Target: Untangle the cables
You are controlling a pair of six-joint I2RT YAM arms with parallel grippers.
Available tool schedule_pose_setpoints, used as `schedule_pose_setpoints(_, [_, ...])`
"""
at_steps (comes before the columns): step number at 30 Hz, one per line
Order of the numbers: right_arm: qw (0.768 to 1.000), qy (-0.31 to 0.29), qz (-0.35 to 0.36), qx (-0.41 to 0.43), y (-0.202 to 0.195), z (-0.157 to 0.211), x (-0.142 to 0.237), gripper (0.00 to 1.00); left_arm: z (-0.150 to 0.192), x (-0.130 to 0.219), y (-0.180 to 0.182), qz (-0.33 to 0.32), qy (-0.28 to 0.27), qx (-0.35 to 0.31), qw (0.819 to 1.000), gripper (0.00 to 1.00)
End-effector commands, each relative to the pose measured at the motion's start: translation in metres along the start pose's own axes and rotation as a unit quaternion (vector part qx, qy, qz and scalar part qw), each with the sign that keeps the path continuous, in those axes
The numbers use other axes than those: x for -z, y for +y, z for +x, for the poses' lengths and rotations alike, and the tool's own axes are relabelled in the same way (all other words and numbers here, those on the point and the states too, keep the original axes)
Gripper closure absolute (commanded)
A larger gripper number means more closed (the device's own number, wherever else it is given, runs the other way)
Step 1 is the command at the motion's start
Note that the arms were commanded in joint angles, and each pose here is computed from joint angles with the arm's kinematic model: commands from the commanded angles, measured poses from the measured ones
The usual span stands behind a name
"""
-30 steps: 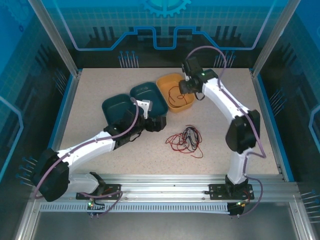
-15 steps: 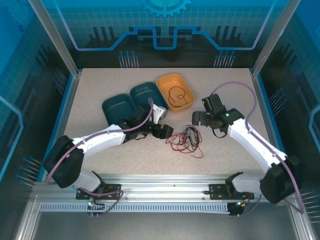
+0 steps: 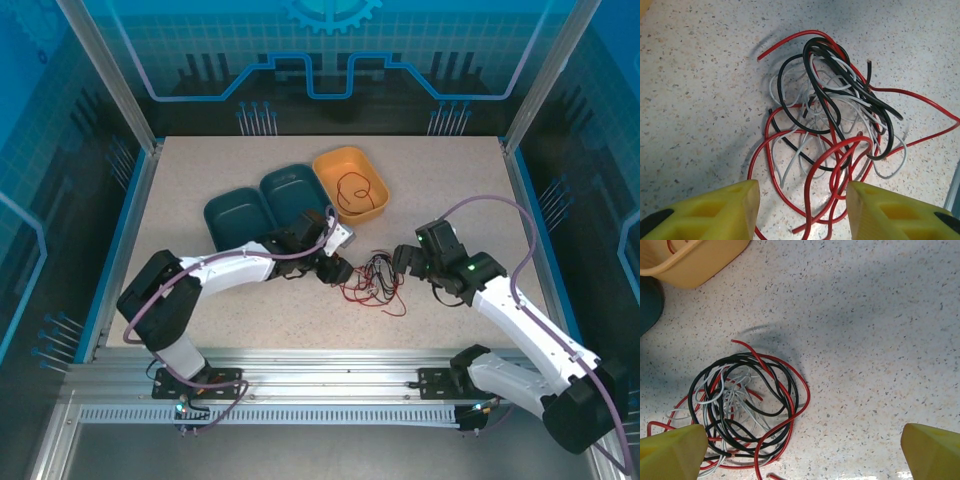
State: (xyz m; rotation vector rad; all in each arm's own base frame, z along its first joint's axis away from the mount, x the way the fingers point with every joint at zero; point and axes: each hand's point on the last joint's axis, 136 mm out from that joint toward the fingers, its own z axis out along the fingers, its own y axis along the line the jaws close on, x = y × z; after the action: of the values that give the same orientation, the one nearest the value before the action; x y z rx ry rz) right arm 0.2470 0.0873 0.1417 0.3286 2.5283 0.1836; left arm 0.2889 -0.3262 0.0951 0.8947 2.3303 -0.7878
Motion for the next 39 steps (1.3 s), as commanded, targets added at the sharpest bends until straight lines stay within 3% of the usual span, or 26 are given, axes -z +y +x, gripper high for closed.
schedule_pose_setpoints(1, [1.000,0.012,-0.001,-0.012,0.002,0.012,-0.002,0.00,-0.002,-0.005,-0.004,0.012,0.009,-0.008,1.000,0.54])
schedule_pose_setpoints(12, [1.000,0.027,-0.001,-0.010,0.015,0.020,-0.013,0.00,0.017,-0.021,-0.001,0.007,0.036,0.000,0.999,0.70])
schedule_pose_setpoints(19, [1.000,0.031,-0.003,0.001,0.022,0.022,-0.017,0.00,0.014,-0.020,-0.004,0.003,0.025,0.002,1.000,1.00])
schedule_pose_setpoints(26, [0.999,0.050,0.015,0.008,0.021,0.027,-0.028,0.00,-0.011,0.008,-0.014,-0.004,-0.022,-0.006,1.000,1.00])
schedule_pose_setpoints(39, [0.998,0.050,-0.009,0.031,0.045,0.012,-0.031,0.00,-0.057,0.067,-0.059,0.060,-0.098,-0.045,0.992,1.00])
